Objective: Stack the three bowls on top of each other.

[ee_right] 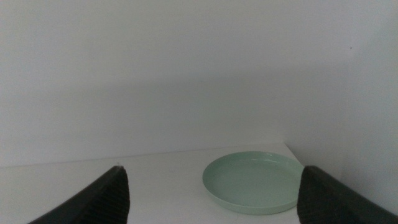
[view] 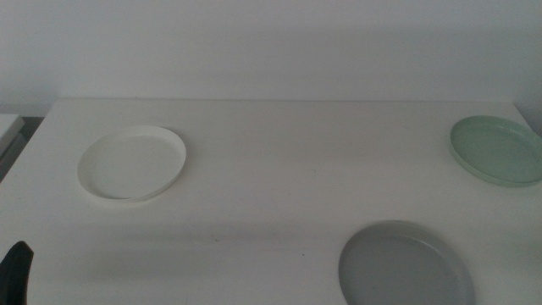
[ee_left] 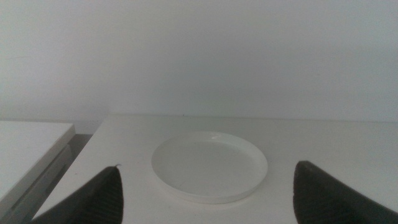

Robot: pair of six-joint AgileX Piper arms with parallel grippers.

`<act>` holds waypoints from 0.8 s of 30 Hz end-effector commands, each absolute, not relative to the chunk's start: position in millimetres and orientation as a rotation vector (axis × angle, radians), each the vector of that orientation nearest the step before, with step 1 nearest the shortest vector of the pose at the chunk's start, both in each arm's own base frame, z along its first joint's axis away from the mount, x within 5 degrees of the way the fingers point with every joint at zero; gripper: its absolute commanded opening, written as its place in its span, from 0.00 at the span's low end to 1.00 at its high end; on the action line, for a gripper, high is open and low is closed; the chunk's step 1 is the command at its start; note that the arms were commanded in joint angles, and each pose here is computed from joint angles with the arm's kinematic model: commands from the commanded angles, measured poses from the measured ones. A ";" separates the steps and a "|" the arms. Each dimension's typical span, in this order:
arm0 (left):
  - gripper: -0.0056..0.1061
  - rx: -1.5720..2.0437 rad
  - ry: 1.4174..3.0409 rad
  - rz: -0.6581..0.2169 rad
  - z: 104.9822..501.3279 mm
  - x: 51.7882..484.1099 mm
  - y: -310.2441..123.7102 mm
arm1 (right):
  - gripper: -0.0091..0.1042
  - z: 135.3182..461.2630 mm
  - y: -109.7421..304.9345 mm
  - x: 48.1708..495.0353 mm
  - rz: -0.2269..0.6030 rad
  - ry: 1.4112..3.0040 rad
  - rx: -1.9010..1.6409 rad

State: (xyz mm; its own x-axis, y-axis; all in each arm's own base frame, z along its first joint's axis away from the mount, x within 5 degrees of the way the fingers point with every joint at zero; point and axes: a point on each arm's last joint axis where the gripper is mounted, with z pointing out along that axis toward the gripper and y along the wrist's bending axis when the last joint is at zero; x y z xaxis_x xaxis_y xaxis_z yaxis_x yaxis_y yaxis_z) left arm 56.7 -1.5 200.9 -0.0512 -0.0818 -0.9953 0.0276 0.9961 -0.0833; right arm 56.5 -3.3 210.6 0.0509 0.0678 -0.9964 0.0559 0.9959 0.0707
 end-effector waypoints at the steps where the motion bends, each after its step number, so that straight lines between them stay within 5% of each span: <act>1: 0.89 -0.039 1.600 -0.087 202.6 56.4 -1.5 | 0.90 210.5 -3.2 56.2 0.013 1.510 0.098; 8: 0.89 -0.041 1.600 -0.088 202.6 56.4 -1.5 | 0.90 236.1 -3.1 60.4 0.029 1.570 0.113; 18: 0.89 -0.041 1.599 -0.088 202.8 56.4 -1.5 | 0.90 288.8 2.3 113.3 0.151 2.330 0.176; 24: 0.89 -0.041 1.599 -0.088 202.8 56.4 -1.5 | 0.90 279.6 4.3 139.9 0.224 2.532 0.262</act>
State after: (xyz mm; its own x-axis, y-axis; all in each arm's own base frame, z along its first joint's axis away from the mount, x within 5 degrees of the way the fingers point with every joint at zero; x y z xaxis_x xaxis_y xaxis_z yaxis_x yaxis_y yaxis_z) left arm 56.7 -1.5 201.2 -0.0479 -0.0819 -0.9955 0.0281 0.9961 -0.0833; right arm 135.6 3.0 282.5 -0.7872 0.2256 -0.5739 0.1293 0.9704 0.2041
